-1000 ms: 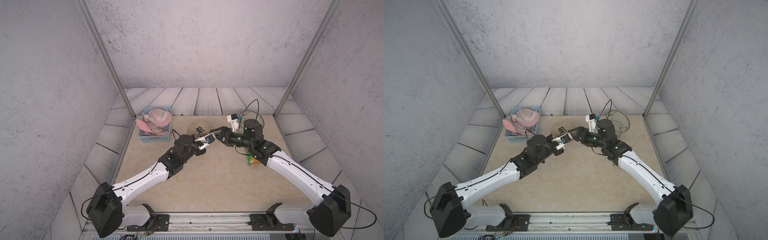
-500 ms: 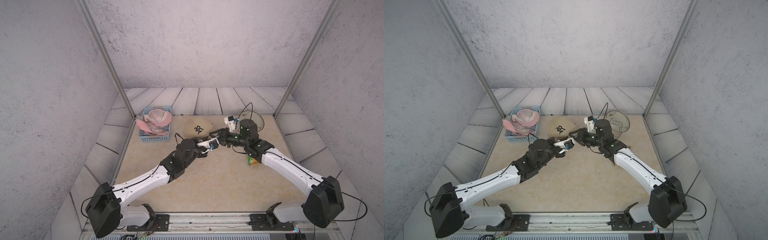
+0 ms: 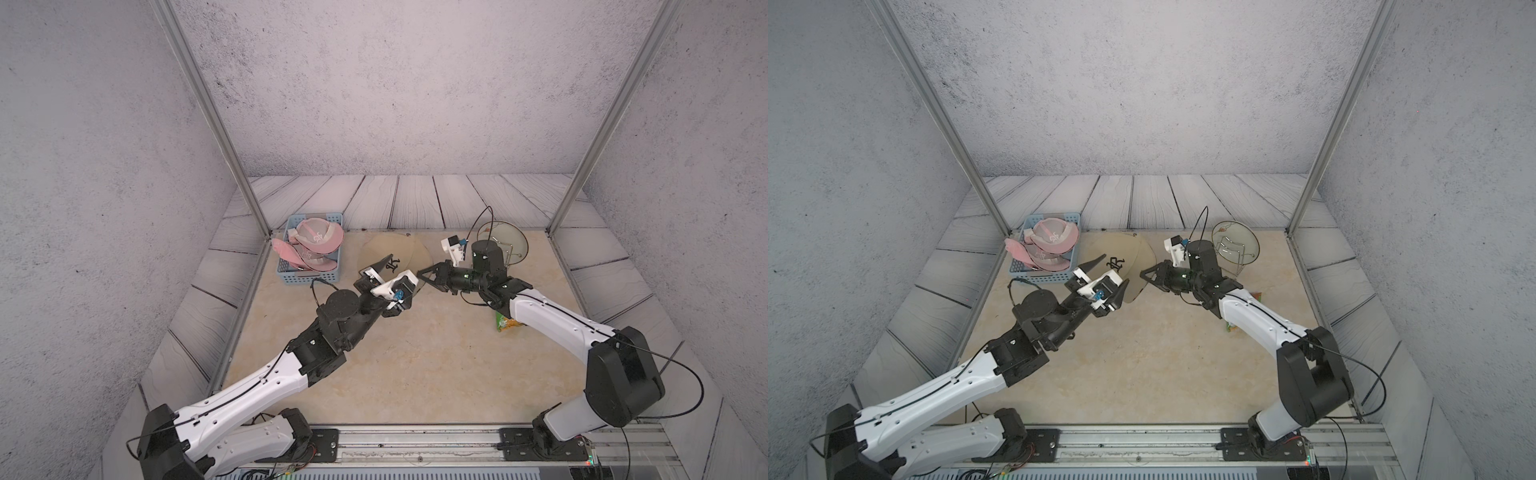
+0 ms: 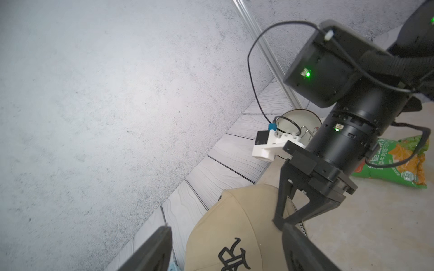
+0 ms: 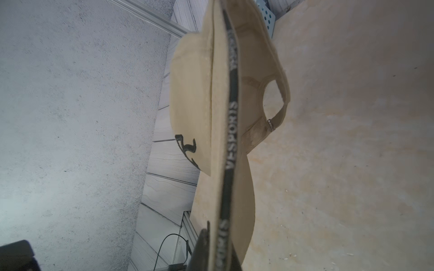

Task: Turn the baseball cap inside out
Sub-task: Place the baseball cap at the center of the board, then pick up the baseball cap from the basket.

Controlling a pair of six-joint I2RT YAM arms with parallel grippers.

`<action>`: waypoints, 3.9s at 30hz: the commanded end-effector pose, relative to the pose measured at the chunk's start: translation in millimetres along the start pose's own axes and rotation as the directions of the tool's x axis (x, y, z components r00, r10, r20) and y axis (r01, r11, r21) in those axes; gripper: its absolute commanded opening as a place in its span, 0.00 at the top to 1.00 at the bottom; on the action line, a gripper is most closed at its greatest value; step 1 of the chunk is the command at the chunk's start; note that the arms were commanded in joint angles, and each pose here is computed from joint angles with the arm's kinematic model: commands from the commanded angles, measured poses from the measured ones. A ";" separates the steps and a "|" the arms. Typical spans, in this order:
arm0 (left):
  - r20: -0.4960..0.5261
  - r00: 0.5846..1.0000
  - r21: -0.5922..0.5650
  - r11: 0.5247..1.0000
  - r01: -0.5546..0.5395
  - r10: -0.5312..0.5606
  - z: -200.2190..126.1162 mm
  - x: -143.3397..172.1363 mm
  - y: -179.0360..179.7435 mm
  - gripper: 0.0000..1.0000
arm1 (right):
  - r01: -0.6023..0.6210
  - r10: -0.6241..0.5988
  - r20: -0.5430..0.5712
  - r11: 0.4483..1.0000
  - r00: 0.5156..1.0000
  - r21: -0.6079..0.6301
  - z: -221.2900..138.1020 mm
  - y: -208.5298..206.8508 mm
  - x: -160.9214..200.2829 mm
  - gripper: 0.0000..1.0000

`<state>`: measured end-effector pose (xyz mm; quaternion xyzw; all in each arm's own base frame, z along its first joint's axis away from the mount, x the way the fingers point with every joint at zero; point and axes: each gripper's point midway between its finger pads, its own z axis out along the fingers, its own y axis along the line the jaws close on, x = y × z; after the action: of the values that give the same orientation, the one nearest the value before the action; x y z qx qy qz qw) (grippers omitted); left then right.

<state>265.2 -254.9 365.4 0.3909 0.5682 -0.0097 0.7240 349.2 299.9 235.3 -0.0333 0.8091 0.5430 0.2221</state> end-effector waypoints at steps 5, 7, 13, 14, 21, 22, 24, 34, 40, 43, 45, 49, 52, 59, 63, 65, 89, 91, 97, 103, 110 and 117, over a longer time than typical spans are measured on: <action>-0.097 0.930 -0.157 0.928 0.338 -0.355 -30.3 32.0 24.3 0.20 | 0.098 -0.111 -0.049 0.972 0.993 -0.212 14.7 -4.3 -34.9 1.00; -0.088 0.915 -0.159 0.912 0.377 -0.394 -35.7 35.6 23.3 0.19 | 0.080 -0.098 -0.056 0.962 0.994 -0.261 21.4 -8.0 -44.5 1.00; -0.122 0.898 -0.183 0.899 0.399 -0.423 -41.4 54.2 17.6 0.18 | 0.058 -0.076 -0.088 0.980 0.993 -0.192 46.5 -40.3 -66.0 1.00; -0.126 0.897 -0.181 0.898 0.400 -0.424 -41.5 55.5 16.7 0.17 | 0.067 -0.080 -0.081 0.985 0.994 -0.156 50.1 -47.0 -69.6 1.00; -0.162 0.890 -0.181 0.900 0.397 -0.425 -38.1 68.7 7.5 0.16 | 0.011 -0.014 -0.072 1.000 0.997 -0.029 77.0 -101.1 -92.2 0.99; -0.168 0.889 -0.182 0.900 0.397 -0.426 -37.4 70.7 6.2 0.16 | 0.000 -0.002 -0.078 1.000 0.997 -0.029 81.1 -107.3 -93.8 0.99; -0.179 0.887 -0.179 0.901 0.395 -0.425 -36.2 74.9 2.6 0.16 | -0.016 0.015 -0.082 1.000 0.997 -0.016 86.5 -118.7 -95.7 0.96; -0.209 0.875 -0.180 0.896 0.405 -0.437 -30.6 85.7 -5.1 0.13 | -0.044 0.067 -0.087 0.968 0.994 0.247 77.2 -184.0 -71.5 0.57; -0.235 0.845 -0.233 0.872 0.431 -0.481 -30.7 96.4 0.3 0.11 | 0.020 0.003 -0.052 0.906 0.999 0.423 53.3 -197.2 -76.4 0.33; -0.269 0.811 -0.305 0.845 0.440 -0.520 -30.9 110.6 13.4 0.08 | 0.076 -0.076 -0.022 0.853 0.997 0.516 32.7 -193.5 -85.9 0.26; -0.306 0.779 -0.356 0.825 0.440 -0.547 -28.4 123.2 26.4 0.08 | 0.114 -0.139 -0.002 0.807 0.990 0.579 16.6 -189.0 -92.6 0.22; -0.372 0.674 -0.481 0.753 0.448 -0.638 -21.4 158.2 63.2 0.08 | 0.188 -0.246 0.002 0.746 0.969 0.639 -9.8 -169.3 -94.2 0.20; -0.402 0.627 -0.548 0.724 0.419 -0.667 -12.4 181.8 87.6 0.07 | 0.235 -0.301 -0.003 0.738 0.954 0.632 -25.7 -150.4 -87.8 0.20; -0.397 0.498 -0.679 0.612 0.405 -0.771 -1.3 235.0 135.2 0.08 | 0.313 -0.379 -0.019 0.734 0.925 0.602 -61.0 -111.7 -60.5 0.20; -0.392 0.449 -0.714 0.573 0.403 -0.803 4.5 262.1 151.0 0.10 | 0.340 -0.408 -0.010 0.747 0.913 0.572 -75.1 -91.6 -43.9 0.20; -0.375 0.416 -0.740 0.537 0.404 -0.829 4.0 275.9 159.8 0.12 | 0.349 -0.412 -0.007 0.762 0.911 0.546 -78.8 -81.6 -35.4 0.21; -0.332 0.210 -0.822 0.391 0.414 -0.920 8.5 376.4 193.1 0.73 | 0.357 -0.410 -0.004 0.790 0.912 0.499 -93.4 -60.6 -11.3 0.22; -0.327 0.214 -0.822 0.389 0.417 -0.920 9.7 375.5 195.9 0.90 | 0.357 -0.408 -0.006 0.790 0.913 0.498 -93.4 -60.8 -10.7 0.22; -0.295 0.280 -0.837 0.388 0.385 -0.914 2.6 351.2 220.1 1.00 | 0.358 -0.408 -0.006 0.794 0.913 0.491 -93.0 -58.8 -10.4 0.22; -0.284 0.325 -0.826 0.402 0.395 -0.902 2.5 314.6 242.8 1.00 | 0.362 -0.406 -0.010 0.804 0.914 0.472 -91.0 -55.8 -8.6 0.22; -0.266 0.356 -0.796 0.412 0.444 -0.896 6.2 270.6 261.5 1.00 | 0.364 -0.403 -0.012 0.812 0.915 0.456 -90.3 -52.5 -7.0 0.23; -0.247 0.393 -0.790 0.419 0.447 -0.886 -1.9 236.2 277.1 1.00 | 0.376 -0.413 -0.008 0.821 0.911 0.430 -91.2 -45.0 -5.4 0.23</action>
<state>482.5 38.7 288.6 -0.1789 0.8710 -0.0031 0.4576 347.8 196.6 209.0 -0.1183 0.8842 0.2817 0.3533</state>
